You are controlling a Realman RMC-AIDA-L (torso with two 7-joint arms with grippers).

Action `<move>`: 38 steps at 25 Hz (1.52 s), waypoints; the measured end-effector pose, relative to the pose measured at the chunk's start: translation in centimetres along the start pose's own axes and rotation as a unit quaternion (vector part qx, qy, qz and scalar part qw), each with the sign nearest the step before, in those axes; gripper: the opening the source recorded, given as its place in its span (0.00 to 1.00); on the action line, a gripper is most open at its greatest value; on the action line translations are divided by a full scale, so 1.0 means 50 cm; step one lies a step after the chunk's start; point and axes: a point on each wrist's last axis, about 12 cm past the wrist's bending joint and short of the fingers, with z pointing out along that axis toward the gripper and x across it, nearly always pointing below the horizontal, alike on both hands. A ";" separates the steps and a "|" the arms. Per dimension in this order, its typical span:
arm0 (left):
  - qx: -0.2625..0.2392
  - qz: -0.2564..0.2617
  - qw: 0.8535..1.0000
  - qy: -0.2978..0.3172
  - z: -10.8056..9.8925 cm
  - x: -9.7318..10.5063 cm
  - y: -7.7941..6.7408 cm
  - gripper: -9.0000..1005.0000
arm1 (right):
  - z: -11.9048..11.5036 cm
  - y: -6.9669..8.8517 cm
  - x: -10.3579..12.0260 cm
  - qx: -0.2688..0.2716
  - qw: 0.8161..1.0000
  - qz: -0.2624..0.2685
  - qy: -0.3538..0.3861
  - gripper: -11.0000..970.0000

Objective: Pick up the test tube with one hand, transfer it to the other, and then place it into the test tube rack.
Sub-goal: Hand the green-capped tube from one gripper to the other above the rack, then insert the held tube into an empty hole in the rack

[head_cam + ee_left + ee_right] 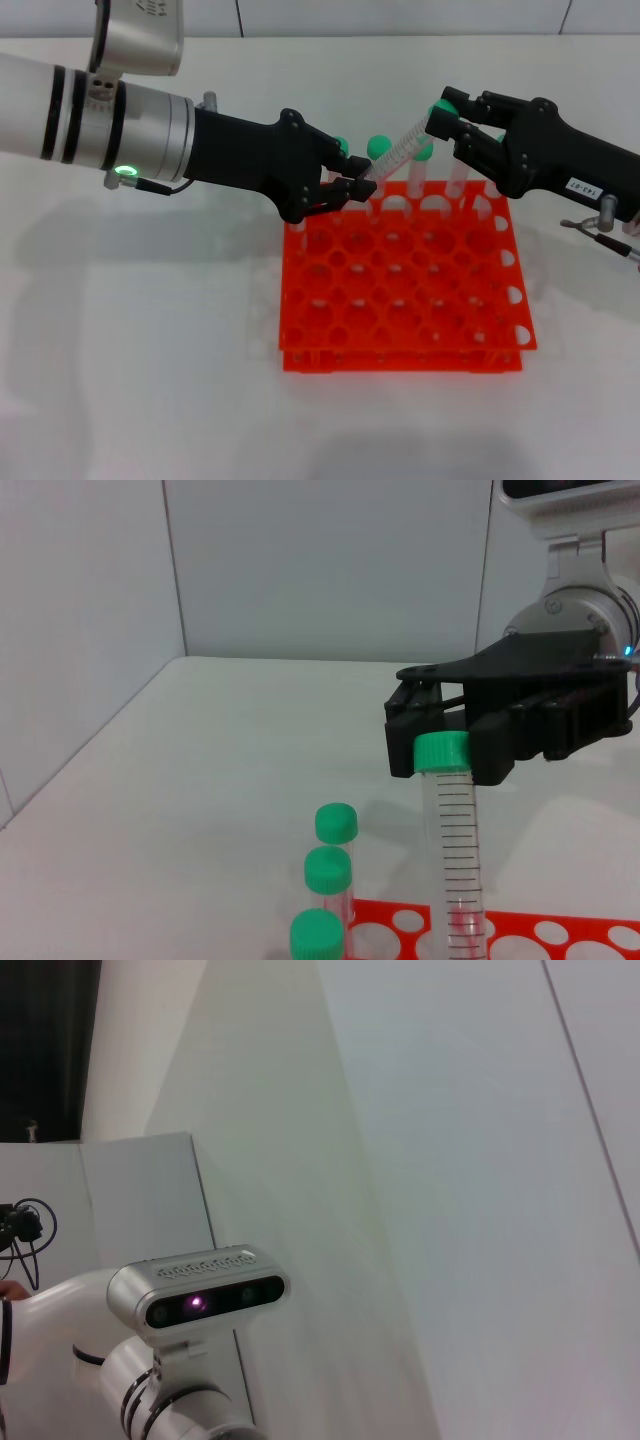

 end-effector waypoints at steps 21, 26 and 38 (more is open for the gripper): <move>0.006 -0.003 1.000 -0.007 0.005 -0.002 -0.005 0.22 | 0.004 0.002 0.000 -0.007 1.000 0.002 0.004 0.29; 0.006 -0.010 1.000 -0.007 0.007 -0.002 -0.006 0.36 | 0.004 0.001 -0.001 -0.007 1.000 0.004 0.004 0.29; -0.032 -0.041 0.999 0.005 -0.082 -0.051 -0.022 0.79 | 0.000 0.001 -0.001 -0.007 1.000 0.004 0.005 0.30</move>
